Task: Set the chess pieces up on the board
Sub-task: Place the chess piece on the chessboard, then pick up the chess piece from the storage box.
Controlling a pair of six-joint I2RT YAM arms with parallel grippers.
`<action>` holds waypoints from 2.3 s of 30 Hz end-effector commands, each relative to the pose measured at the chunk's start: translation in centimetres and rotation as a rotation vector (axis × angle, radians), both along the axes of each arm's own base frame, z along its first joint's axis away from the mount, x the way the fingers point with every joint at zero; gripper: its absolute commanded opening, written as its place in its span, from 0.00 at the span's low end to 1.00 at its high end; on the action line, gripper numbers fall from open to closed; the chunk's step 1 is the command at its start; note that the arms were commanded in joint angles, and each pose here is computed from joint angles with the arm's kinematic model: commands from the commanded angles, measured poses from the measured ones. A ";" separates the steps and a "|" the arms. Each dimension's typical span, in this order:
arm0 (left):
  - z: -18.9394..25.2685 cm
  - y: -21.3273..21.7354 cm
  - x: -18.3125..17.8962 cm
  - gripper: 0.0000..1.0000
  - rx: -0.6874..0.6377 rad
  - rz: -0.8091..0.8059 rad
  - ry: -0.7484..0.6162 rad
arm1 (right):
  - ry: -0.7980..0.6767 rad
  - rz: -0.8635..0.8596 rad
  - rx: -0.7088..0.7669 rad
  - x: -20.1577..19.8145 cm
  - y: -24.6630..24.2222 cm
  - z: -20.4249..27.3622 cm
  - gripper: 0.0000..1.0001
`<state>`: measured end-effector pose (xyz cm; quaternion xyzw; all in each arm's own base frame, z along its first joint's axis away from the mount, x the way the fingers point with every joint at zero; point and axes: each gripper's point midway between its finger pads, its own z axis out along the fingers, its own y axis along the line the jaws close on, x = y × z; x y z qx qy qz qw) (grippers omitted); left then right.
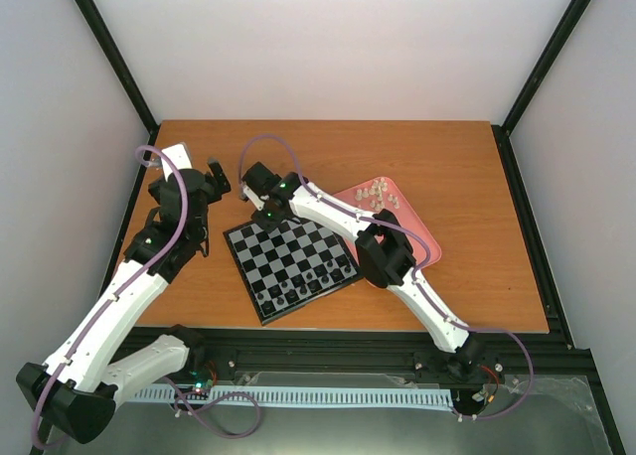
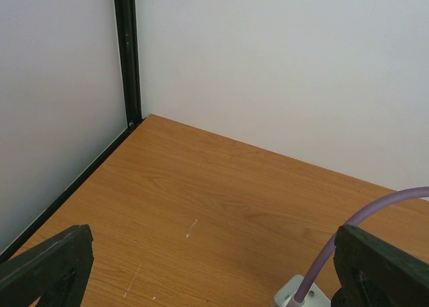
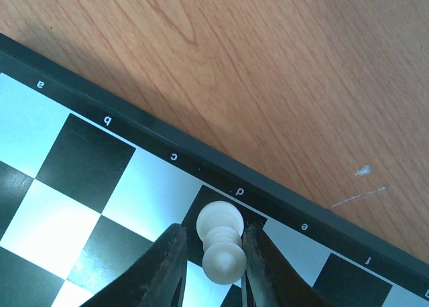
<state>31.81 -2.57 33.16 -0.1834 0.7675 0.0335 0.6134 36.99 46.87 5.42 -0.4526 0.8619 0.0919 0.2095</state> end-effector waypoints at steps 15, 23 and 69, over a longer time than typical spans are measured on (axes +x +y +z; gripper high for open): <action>0.6 0.3 0.0 1.00 -0.008 0.010 -0.020 | -0.031 0.022 0.044 -0.9 -0.2 2.9 0.55; 0.6 0.3 -0.2 1.00 -0.010 0.008 -0.023 | -0.114 -0.016 0.083 -1.1 -2.0 6.9 0.58; -1.9 -0.7 2.5 1.00 0.031 0.023 0.064 | -0.117 -0.615 -0.096 10.8 -25.0 0.5 0.40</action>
